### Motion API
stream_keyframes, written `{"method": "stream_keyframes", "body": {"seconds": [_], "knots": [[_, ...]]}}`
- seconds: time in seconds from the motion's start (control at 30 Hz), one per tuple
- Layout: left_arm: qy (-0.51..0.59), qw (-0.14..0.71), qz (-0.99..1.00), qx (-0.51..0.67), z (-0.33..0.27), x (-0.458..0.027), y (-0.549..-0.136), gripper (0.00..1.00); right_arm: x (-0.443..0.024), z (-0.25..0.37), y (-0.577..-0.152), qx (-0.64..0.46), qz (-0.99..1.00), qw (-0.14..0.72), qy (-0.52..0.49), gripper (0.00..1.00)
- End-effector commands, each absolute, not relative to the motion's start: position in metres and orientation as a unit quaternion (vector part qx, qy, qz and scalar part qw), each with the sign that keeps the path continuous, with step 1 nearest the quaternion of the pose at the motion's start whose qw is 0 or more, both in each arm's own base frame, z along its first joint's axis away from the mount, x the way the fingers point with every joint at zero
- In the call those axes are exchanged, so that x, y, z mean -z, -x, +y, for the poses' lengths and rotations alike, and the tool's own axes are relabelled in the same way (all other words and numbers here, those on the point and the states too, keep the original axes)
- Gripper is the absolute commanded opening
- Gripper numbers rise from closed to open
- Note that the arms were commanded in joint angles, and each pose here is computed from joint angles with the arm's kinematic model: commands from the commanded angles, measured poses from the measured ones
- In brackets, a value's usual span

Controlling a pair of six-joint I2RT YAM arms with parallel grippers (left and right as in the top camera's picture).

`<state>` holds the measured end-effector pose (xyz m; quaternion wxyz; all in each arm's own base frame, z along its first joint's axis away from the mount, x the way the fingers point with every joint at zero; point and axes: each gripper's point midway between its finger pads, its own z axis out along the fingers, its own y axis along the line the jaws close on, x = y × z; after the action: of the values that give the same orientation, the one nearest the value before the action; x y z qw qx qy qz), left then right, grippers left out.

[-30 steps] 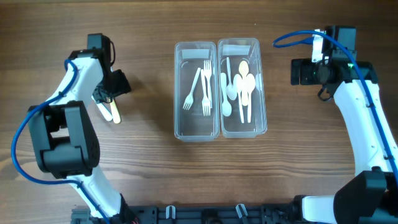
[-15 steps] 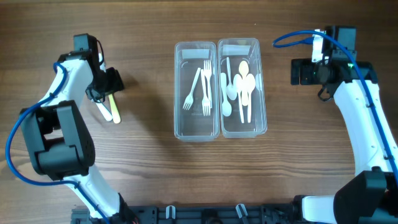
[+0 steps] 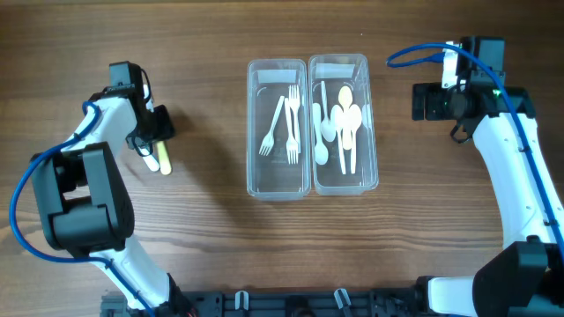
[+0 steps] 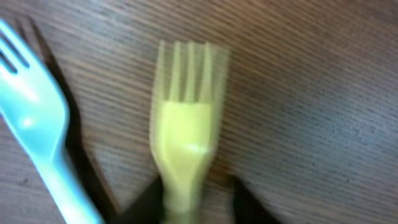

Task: Pack container
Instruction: 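Move the left gripper to the yellow fork and grasp it, then carry the yellow fork into the left container and release it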

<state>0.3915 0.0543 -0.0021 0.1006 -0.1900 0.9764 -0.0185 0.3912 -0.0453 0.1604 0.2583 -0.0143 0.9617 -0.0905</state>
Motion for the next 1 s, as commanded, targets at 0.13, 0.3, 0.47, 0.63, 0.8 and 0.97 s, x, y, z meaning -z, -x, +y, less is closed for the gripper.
{"method": "stream_keyframes", "body": {"seconds": [0.13, 0.3, 0.47, 0.63, 0.8, 0.97], "knots": [[0.201, 0.071, 0.975, 0.057, 0.039, 0.018, -0.381, 0.06, -0.173, -0.049, -0.394, 0.102, 0.957, 0.272, 0.013, 1.0], [0.198, 0.095, 0.972, 0.082, 0.032, -0.012, -0.397, 0.04, -0.173, -0.049, -0.394, 0.101, 0.957, 0.272, 0.013, 1.0], [0.183, 0.146, 0.968, 0.094, 0.018, -0.068, -0.417, 0.04, -0.173, -0.049, -0.394, 0.102, 0.957, 0.272, 0.013, 1.0], [0.153, 0.21, 0.958, 0.121, -0.022, -0.136, -0.422, 0.04, -0.173, -0.049, -0.394, 0.102, 0.957, 0.272, 0.013, 1.0], [0.067, 0.246, 0.951, 0.174, -0.096, -0.182, -0.406, 0.04, -0.173, -0.049, -0.394, 0.102, 0.957, 0.272, 0.014, 1.0], [0.043, 0.231, 0.949, 0.213, -0.164, -0.193, -0.382, 0.04, -0.173, -0.049, -0.394, 0.102, 0.957, 0.272, 0.013, 1.0]]}}
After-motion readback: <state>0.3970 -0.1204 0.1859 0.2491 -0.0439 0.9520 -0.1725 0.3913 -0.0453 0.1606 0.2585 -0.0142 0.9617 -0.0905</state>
